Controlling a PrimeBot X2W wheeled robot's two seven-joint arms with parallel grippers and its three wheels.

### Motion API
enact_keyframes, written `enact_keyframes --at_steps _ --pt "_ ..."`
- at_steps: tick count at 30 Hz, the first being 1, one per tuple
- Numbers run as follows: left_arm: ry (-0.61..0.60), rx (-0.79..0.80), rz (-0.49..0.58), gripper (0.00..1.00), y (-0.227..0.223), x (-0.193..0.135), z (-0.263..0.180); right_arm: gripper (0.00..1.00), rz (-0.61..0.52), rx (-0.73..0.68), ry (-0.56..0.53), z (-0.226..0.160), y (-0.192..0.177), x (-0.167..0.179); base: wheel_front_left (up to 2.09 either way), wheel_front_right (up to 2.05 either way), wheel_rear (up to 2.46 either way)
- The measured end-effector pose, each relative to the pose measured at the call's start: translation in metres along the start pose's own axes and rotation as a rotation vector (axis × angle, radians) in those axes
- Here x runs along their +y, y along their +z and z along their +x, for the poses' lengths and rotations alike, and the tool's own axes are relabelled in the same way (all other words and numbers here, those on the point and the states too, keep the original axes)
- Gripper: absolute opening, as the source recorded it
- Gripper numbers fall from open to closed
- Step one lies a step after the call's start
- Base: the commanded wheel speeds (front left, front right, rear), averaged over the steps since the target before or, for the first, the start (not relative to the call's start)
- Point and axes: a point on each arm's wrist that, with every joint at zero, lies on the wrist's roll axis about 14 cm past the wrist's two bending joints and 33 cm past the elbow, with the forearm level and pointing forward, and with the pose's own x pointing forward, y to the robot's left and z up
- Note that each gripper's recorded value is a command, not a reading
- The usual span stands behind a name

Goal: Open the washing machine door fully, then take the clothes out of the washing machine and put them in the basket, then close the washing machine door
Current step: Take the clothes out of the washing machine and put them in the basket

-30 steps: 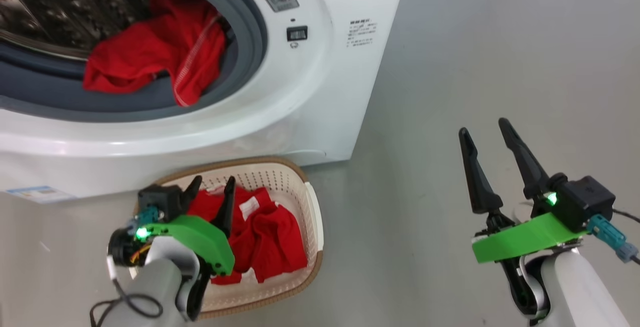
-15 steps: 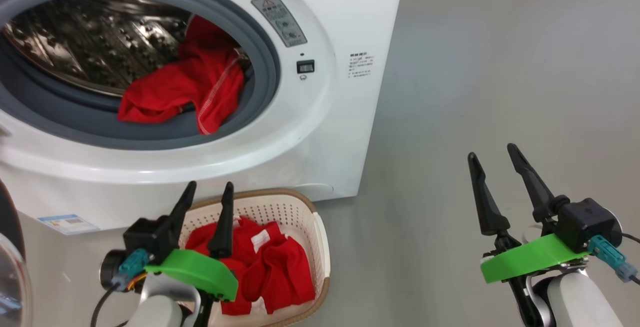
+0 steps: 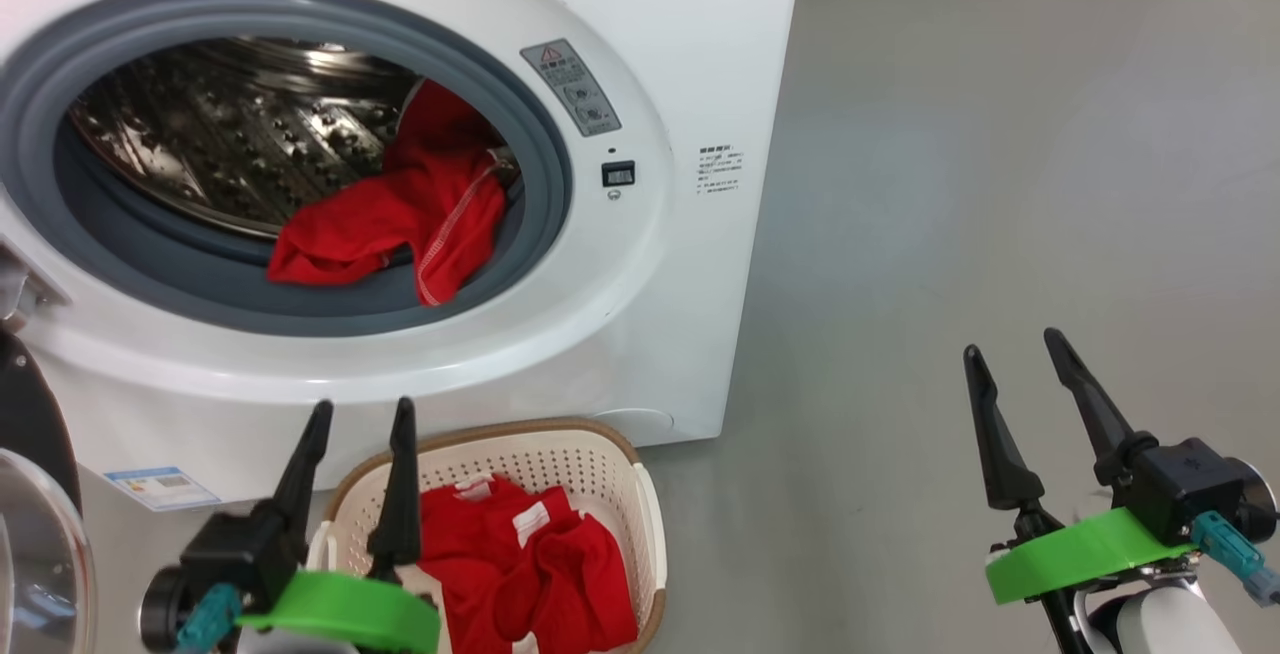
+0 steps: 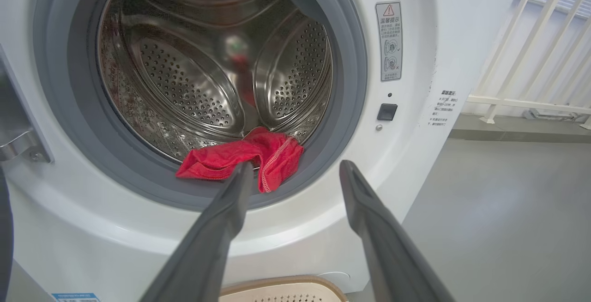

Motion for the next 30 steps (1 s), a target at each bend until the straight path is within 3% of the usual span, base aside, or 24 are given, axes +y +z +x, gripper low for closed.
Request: enact_keyframes --at_steps 17,30 --pt "0.078 -0.041 0.037 1.00 0.017 0.020 -0.041 1.00 0.019 0.003 -0.023 -0.032 0.001 -0.003 0.00 0.00 0.00" --pt "0.081 -0.055 0.039 1.00 0.023 0.020 -0.043 1.00 0.027 0.006 -0.012 -0.034 0.000 0.001 0.00 0.00 0.00"
